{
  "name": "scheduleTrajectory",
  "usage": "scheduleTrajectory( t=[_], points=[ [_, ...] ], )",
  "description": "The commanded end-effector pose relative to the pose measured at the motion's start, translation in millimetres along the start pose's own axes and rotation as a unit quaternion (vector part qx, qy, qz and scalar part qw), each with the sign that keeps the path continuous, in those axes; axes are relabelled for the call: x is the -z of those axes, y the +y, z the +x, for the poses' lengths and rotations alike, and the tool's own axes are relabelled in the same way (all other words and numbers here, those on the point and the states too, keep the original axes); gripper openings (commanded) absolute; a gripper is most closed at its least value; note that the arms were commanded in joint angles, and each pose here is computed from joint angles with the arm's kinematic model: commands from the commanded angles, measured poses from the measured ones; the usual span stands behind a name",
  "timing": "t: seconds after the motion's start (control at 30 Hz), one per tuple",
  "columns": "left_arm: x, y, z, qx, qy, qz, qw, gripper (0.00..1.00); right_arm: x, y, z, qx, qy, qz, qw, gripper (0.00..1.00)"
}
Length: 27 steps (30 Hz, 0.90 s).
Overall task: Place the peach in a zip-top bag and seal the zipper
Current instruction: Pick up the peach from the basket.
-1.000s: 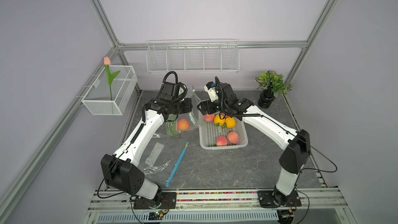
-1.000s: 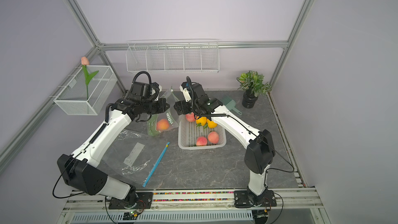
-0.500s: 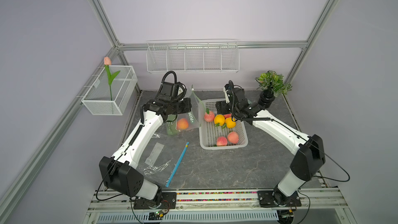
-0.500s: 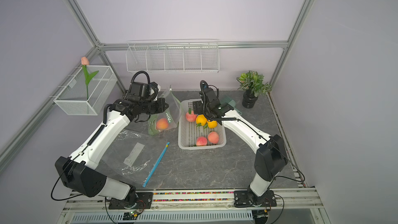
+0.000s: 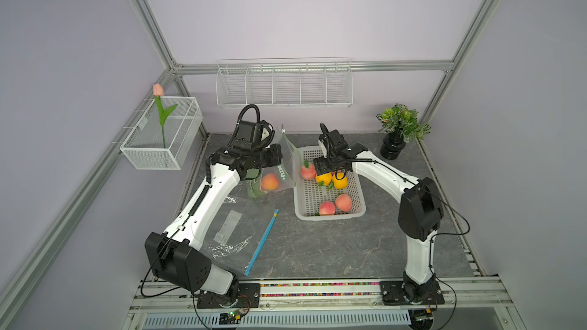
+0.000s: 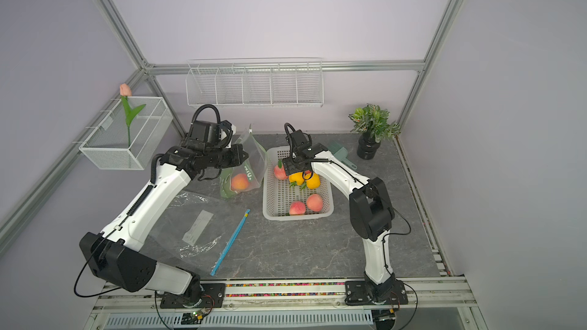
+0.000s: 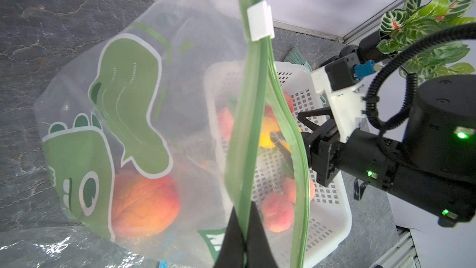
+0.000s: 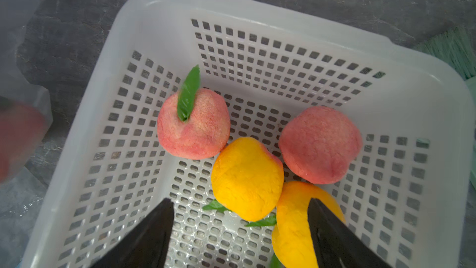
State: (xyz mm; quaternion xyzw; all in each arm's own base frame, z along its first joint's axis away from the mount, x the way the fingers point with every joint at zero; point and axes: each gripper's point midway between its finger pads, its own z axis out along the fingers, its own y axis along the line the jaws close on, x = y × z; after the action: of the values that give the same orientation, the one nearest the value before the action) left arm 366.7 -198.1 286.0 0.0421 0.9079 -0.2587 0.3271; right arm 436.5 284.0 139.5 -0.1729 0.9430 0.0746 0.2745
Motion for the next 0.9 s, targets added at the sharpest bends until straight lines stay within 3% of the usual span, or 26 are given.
scheduleTrajectory(
  t=[0.0, 0.87],
  points=[
    [9.1, -2.5, -4.6, -0.007, -0.014, 0.002, 1.0, 0.0, -8.3, -2.7, 13.5, 0.019, 0.045, 0.007, 0.999, 0.82],
    [6.0, -3.3, -4.2, -0.008, -0.01, 0.006, 1.0, 0.0, -64.4, -11.1, 48.2, 0.036, 0.147, 0.047, 0.987, 0.77]
  ],
)
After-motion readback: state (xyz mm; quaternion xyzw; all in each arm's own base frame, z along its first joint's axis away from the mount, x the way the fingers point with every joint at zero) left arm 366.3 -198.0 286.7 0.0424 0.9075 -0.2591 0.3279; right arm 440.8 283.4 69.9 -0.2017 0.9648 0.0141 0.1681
